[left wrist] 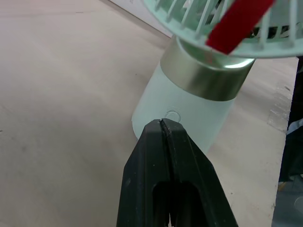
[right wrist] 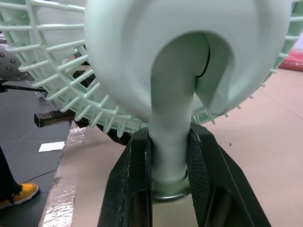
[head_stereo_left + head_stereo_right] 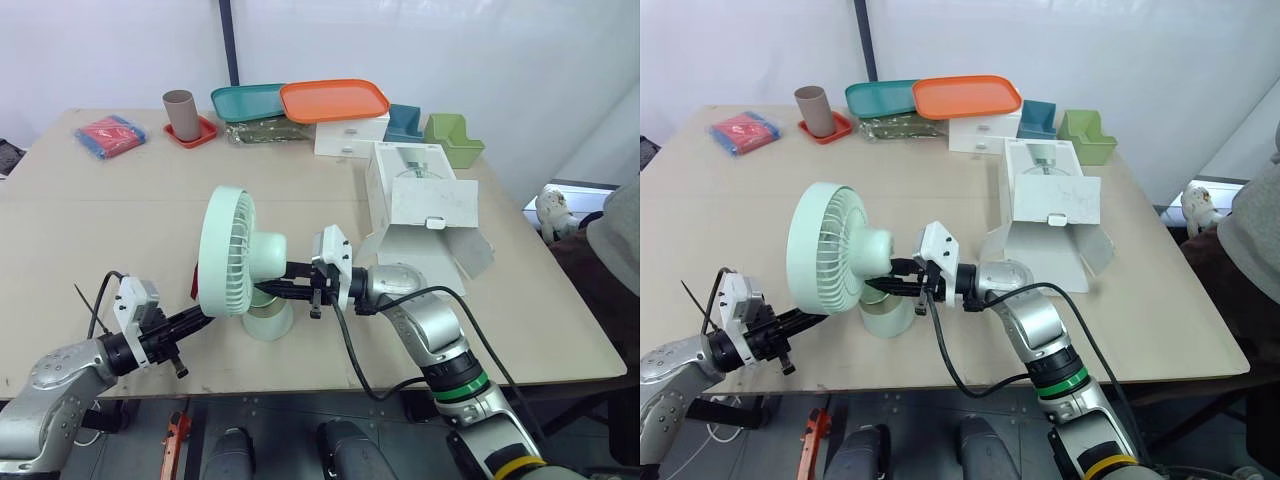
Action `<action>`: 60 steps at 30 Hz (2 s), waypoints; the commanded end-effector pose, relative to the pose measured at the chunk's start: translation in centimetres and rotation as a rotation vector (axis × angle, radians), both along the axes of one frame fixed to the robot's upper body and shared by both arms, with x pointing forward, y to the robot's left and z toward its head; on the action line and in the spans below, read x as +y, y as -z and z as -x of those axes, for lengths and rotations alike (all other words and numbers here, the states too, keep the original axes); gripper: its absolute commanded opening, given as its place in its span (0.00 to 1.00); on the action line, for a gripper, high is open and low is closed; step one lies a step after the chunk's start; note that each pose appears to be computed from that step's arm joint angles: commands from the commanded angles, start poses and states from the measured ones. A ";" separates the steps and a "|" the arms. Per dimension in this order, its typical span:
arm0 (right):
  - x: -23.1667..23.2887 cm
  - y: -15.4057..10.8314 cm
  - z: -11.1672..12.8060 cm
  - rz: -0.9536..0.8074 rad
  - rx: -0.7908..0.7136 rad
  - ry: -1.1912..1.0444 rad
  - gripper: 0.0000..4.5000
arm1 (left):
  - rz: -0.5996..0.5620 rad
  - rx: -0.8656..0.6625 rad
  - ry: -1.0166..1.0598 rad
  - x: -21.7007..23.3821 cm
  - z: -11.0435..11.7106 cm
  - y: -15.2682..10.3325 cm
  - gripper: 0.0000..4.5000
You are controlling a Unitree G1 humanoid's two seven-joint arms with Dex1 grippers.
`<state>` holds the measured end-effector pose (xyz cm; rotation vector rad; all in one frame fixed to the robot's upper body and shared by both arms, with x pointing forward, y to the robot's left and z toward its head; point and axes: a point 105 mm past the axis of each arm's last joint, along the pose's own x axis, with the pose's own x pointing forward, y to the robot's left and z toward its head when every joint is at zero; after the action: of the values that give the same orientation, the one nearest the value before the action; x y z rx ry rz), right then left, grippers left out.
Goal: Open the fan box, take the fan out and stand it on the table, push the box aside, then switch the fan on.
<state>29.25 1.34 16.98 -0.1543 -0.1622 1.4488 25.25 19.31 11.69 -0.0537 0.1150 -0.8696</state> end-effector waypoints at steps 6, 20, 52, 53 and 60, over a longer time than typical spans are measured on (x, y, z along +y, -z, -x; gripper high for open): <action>0.3 -0.6 -0.2 -0.006 -0.061 0.021 0.09 | 0.028 -0.043 0.026 -1.4 -0.8 -0.4 0.01; 0.1 -0.4 -0.2 0.008 -0.068 0.037 0.09 | 0.022 -0.018 0.048 -2.2 -0.9 0.9 0.01; 0.0 -0.1 0.3 0.012 -0.062 0.041 0.09 | 0.046 -0.023 0.090 -3.2 -1.5 0.8 0.01; 0.0 -0.1 0.2 0.012 -0.063 0.042 0.09 | 0.046 -0.023 0.095 -3.3 -1.4 0.8 0.01; 0.1 -0.1 0.3 0.009 -0.063 0.045 0.09 | 0.041 -0.018 0.099 -3.3 -1.4 0.9 0.01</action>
<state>29.35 1.16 16.65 -0.2012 -0.1740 1.4033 26.76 16.88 9.96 -0.0926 0.1150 -0.9263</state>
